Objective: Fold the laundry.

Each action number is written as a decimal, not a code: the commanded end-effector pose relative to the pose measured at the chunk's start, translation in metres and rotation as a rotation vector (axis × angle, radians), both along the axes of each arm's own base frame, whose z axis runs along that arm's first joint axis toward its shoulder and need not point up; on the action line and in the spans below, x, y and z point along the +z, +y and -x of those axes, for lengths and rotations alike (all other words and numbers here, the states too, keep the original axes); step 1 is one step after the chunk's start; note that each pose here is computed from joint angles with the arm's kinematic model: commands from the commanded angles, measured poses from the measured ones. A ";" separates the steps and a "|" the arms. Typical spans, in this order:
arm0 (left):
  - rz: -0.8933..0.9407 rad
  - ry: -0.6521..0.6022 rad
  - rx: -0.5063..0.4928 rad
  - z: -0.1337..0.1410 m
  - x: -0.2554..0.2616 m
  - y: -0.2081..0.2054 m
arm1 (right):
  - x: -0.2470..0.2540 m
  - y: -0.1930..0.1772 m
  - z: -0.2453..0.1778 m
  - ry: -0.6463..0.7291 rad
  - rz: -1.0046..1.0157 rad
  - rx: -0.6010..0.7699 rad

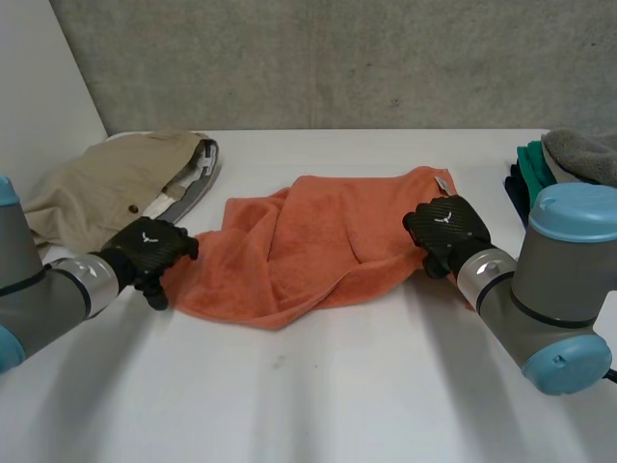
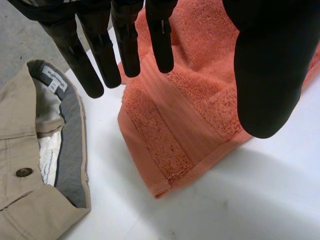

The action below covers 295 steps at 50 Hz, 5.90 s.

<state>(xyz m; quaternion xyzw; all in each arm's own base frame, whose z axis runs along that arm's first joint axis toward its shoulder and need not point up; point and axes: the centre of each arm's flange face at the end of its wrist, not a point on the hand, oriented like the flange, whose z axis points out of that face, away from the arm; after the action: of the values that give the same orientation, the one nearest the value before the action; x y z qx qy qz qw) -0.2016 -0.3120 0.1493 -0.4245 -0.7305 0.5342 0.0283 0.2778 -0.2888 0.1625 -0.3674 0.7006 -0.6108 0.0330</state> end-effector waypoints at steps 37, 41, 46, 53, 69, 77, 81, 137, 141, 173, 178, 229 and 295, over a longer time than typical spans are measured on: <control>0.076 -0.048 -0.082 0.045 -0.023 -0.018 | -0.004 0.001 0.003 0.027 0.015 0.002; 0.092 -0.050 -0.084 0.049 -0.019 -0.018 | -0.002 0.001 0.004 0.025 0.020 0.000; 0.128 -0.037 -0.081 0.051 0.001 -0.012 | 0.010 0.001 0.007 0.024 0.036 -0.003; 0.073 -0.037 -0.076 0.044 0.009 0.007 | 0.015 0.006 0.006 0.045 0.039 0.024; 0.003 -0.095 -0.098 0.029 -0.022 0.000 | 0.005 0.004 0.006 0.057 0.018 0.023; 0.001 -0.095 -0.108 0.035 -0.030 -0.007 | 0.002 0.005 0.005 0.062 0.012 0.025; 0.016 -0.093 -0.112 0.038 -0.029 -0.011 | 0.001 0.005 0.005 0.062 0.011 0.027; 0.080 -0.107 -0.139 0.056 -0.025 -0.026 | 0.004 0.001 0.009 0.056 0.015 0.011; 0.106 -0.085 -0.141 0.065 -0.021 -0.028 | 0.003 0.002 0.009 0.055 0.013 0.011; 0.060 -0.062 -0.117 0.049 0.006 -0.002 | 0.033 0.021 0.017 0.158 -0.015 0.092; -0.014 -0.091 -0.084 0.032 -0.007 -0.004 | 0.024 0.016 0.017 0.143 -0.029 0.057; 0.111 -0.091 -0.190 0.076 -0.028 -0.027 | 0.013 0.009 0.018 0.117 0.002 0.031; -0.126 0.276 0.196 0.088 0.004 0.047 | 0.208 0.096 -0.043 -0.378 0.224 0.028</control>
<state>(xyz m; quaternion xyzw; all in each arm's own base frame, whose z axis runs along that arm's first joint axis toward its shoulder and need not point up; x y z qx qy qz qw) -0.2920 -0.2589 0.1537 -0.2844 -0.7821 0.5399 0.1261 0.3348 -0.1787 0.3770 -0.2605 0.5993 -0.7380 0.1686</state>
